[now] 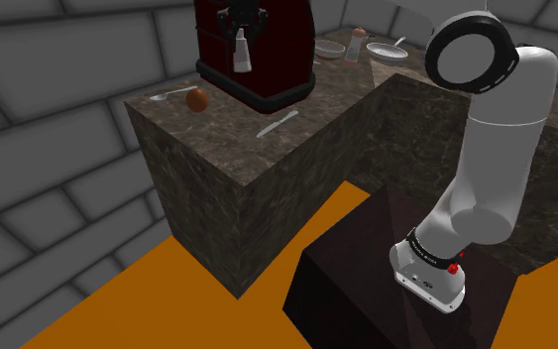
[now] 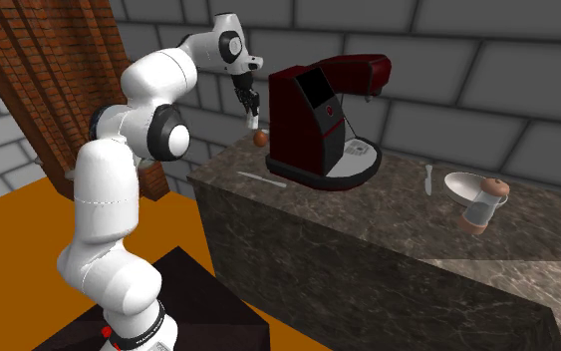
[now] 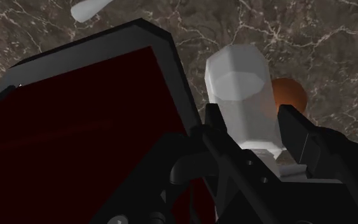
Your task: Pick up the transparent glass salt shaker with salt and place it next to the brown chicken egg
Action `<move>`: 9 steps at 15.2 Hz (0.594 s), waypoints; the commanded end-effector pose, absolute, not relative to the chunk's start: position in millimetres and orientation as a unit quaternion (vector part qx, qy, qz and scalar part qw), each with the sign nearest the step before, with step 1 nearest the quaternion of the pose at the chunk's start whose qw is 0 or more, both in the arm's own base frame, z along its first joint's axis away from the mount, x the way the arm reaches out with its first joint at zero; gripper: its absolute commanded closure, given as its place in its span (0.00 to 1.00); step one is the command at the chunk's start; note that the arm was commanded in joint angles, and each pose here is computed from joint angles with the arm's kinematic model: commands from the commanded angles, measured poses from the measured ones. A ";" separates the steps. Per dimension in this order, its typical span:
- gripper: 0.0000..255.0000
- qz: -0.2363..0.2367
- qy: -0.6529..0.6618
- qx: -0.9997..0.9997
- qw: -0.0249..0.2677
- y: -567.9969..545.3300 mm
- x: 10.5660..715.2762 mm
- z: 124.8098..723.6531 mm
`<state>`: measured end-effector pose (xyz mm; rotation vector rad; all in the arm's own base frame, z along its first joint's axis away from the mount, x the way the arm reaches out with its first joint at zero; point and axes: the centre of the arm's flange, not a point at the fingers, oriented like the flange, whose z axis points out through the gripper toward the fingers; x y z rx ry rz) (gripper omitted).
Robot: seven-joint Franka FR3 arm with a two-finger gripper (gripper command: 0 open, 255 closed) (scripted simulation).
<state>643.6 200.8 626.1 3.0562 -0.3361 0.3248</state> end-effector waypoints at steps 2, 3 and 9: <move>1.00 0.105 -0.109 0.988 0.025 239.2 651.2 624.2; 1.00 0.105 -0.109 0.988 0.025 251.8 654.0 624.2; 1.00 0.105 -0.109 0.988 0.025 251.8 654.0 592.6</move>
